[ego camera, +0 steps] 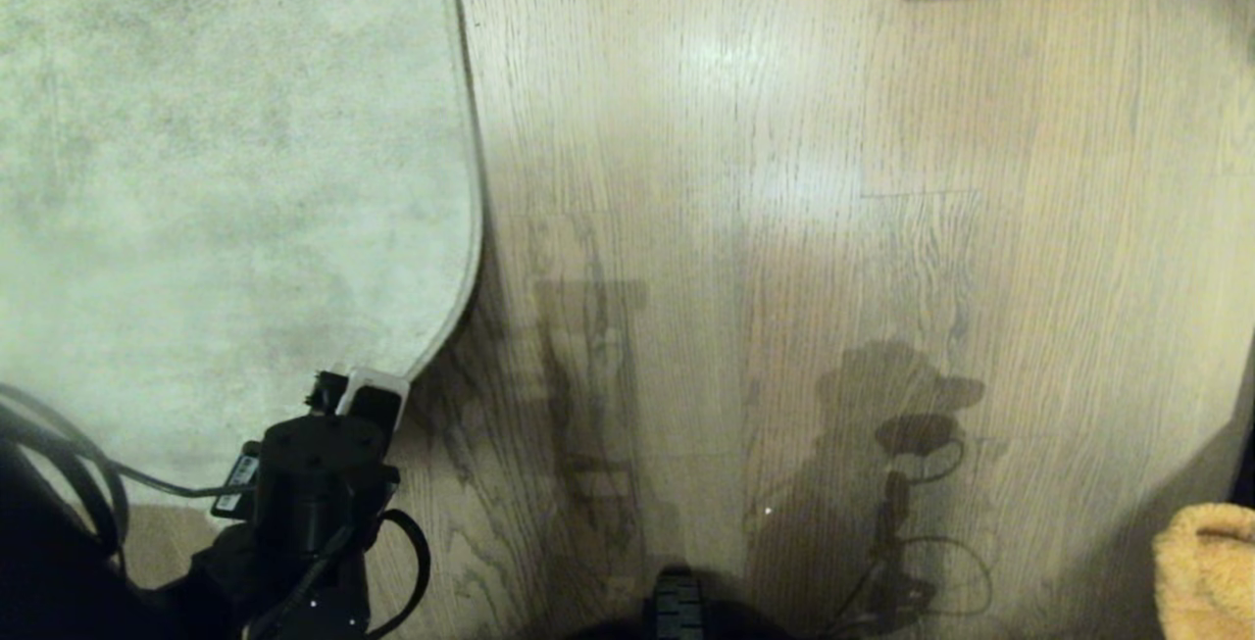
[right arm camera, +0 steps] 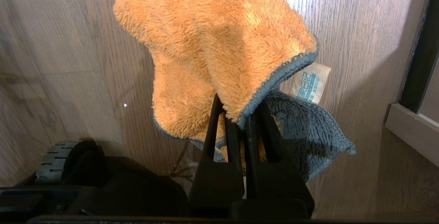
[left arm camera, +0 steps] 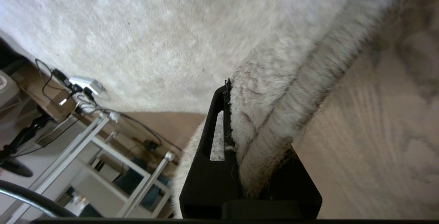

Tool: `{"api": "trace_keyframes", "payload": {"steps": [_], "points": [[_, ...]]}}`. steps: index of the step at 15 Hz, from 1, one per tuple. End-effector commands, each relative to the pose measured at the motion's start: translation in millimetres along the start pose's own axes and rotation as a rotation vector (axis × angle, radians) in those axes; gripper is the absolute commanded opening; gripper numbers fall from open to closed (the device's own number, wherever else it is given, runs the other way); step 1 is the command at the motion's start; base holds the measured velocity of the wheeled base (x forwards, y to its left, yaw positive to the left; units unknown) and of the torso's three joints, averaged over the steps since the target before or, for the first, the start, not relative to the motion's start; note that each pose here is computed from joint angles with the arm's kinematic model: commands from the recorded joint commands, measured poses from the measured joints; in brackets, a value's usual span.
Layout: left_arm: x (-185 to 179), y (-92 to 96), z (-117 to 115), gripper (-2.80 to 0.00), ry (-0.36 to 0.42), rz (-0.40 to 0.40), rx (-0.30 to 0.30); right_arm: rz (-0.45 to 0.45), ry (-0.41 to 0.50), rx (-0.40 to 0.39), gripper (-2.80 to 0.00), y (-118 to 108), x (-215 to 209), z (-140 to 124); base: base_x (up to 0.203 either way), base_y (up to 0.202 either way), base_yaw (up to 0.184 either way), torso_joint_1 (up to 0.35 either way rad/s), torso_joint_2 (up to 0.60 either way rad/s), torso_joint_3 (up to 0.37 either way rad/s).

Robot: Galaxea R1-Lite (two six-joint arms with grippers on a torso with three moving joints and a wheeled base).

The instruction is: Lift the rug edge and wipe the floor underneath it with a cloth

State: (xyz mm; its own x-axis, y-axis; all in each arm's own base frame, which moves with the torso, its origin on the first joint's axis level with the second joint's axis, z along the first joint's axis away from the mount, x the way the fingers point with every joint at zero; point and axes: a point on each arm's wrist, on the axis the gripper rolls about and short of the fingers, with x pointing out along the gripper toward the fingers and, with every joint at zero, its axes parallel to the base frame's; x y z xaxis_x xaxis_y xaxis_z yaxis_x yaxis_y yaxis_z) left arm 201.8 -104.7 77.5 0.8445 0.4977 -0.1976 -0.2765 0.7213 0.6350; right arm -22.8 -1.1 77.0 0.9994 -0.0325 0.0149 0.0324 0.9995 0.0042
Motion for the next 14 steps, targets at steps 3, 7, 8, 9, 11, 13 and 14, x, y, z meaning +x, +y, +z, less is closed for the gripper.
{"api": "trace_keyframes", "payload": {"steps": [3, 7, 8, 9, 11, 13, 14], "points": [[-9, 4.6, 7, -2.80, -0.040, -0.012, -0.038, 0.000, 0.001, -0.001, -2.80, 0, 0, 0, 0.000, 0.000, 0.000, 0.000, 0.00, 0.000], [-8, 5.9, 8, -2.80, -0.040, -0.005, -0.046, 0.000, 0.000, -0.001, -2.80, 0, 0, 0, 0.000, 0.000, 0.000, 0.000, 0.00, 0.000], [-9, 7.7, 8, -2.80, -0.044, -0.005, -0.052, 0.000, 0.000, -0.001, -2.80, 0, 0, 0, 0.000, 0.000, 0.000, 0.000, 0.00, 0.000], [-10, 10.7, 9, -2.80, -0.049, -0.005, -0.060, 0.000, 0.001, -0.001, -2.80, 0, 0, 0, 0.000, 0.000, 0.000, 0.000, 0.00, 0.000], [-12, 16.7, 10, -2.80, -0.055, 0.003, -0.080, 0.000, 0.000, -0.001, -2.80, 0, 0, 0, 0.000, 0.000, 0.000, 0.000, 0.00, 0.000], [-8, 22.3, 13, -2.80, -0.049, 0.028, -0.105, 0.000, 0.000, -0.001, -2.80, 0, 0, 0, 0.000, 0.000, 0.000, 0.000, 0.00, 0.000], [-6, 25.6, 14, -2.80, -0.048, 0.041, -0.119, 0.000, 0.001, -0.001, -2.80, 0, 0, 0, 0.000, 0.000, 0.000, 0.000, 0.00, 0.000]]}}
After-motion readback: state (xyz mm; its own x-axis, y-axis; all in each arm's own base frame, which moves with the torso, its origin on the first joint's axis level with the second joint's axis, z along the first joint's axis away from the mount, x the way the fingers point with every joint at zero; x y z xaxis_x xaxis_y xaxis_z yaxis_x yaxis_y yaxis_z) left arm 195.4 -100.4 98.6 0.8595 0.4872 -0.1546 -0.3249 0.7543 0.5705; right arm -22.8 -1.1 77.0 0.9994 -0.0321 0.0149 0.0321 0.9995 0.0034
